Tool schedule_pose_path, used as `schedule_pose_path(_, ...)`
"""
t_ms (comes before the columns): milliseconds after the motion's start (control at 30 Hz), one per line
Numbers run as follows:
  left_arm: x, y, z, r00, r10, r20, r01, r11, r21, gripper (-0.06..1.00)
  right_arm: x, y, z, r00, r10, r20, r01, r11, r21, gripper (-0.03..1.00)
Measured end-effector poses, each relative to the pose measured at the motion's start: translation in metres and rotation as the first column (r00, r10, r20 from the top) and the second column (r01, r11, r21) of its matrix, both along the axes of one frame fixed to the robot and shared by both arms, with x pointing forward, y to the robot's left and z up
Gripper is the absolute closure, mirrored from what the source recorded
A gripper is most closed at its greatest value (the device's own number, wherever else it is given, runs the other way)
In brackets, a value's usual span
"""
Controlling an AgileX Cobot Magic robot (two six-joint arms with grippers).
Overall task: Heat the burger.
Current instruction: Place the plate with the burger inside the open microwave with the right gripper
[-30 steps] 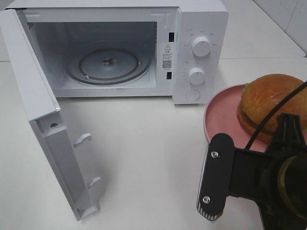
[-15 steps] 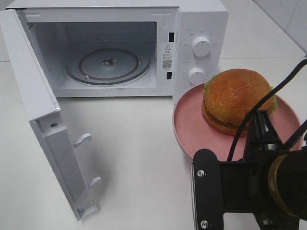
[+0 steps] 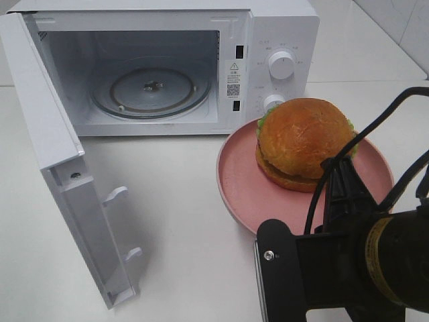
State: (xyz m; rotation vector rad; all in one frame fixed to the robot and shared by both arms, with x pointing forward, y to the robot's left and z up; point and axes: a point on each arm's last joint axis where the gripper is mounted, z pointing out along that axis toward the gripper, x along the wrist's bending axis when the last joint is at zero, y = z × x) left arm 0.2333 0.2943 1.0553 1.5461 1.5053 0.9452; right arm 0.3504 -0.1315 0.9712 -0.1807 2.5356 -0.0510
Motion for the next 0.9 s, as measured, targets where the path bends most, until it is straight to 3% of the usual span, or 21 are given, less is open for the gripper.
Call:
schedule_pose_path(133, 0.000, 0.000, 0.000, 1.000, 0.000, 0.000, 0.000, 1.000, 0.000, -0.05, 0.000, 0.002, 0.000, 1.000, 0.031, -0.003, -0.031, 1.000, 0.003, 0.94)
schedule_pose_path(400, 0.000, 0.000, 0.000, 1.000, 0.000, 0.000, 0.000, 1.000, 0.000, -0.05, -0.001, 0.009, 0.000, 0.981, 0.193, -0.007, -0.193, 0.981, -0.007, 0.94)
schedule_pose_path(900, 0.000, 0.000, 0.000, 1.000, 0.000, 0.000, 0.000, 1.000, 0.000, -0.05, 0.019, -0.001, -0.002, 0.964, 0.263, -0.032, -0.264, 0.963, -0.045, 0.94)
